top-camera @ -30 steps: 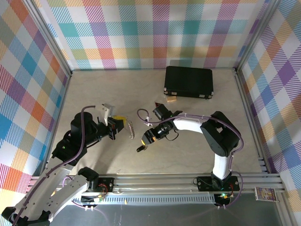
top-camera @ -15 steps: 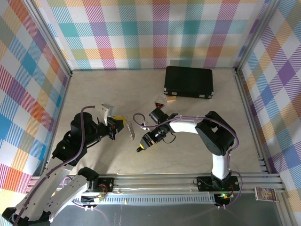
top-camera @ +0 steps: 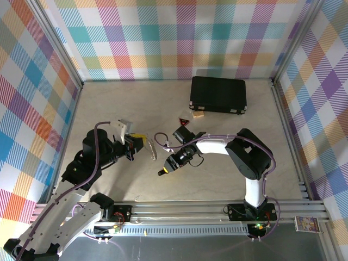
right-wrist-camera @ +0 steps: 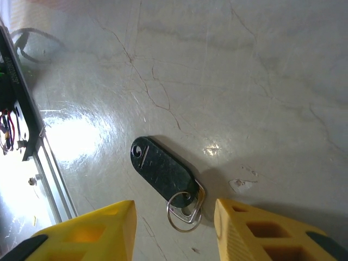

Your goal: Put the keys on the keyring

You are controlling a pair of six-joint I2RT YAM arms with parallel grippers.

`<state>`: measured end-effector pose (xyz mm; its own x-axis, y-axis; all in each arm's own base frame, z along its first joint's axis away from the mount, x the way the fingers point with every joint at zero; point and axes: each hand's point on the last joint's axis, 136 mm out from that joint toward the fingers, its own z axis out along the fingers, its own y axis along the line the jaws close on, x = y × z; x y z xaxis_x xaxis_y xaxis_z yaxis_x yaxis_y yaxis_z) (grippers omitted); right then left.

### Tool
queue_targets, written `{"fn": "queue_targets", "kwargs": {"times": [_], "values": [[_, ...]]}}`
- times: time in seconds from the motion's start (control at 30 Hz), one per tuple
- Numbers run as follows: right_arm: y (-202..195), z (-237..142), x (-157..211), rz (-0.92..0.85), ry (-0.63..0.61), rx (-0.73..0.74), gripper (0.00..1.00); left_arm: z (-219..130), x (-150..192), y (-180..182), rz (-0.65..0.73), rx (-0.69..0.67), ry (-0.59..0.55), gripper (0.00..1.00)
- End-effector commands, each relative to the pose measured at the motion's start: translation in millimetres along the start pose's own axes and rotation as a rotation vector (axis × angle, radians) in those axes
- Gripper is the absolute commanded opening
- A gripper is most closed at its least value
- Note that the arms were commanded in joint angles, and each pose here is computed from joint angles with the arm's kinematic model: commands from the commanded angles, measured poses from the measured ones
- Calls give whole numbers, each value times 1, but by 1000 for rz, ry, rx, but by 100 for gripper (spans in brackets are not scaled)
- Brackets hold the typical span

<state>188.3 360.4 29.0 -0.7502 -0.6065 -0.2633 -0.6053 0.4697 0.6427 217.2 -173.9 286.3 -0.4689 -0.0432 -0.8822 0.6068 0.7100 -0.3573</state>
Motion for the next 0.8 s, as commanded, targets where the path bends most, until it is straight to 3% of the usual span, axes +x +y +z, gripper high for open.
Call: {"fn": "queue_targets", "kwargs": {"times": [0.0, 0.77], "values": [[0, 1, 7, -34, 4, 6, 45, -1, -11, -2, 2, 19, -48, 0], [26, -23, 9, -507, -101, 95, 50, -19, -15, -8, -7, 27, -72, 0]]}}
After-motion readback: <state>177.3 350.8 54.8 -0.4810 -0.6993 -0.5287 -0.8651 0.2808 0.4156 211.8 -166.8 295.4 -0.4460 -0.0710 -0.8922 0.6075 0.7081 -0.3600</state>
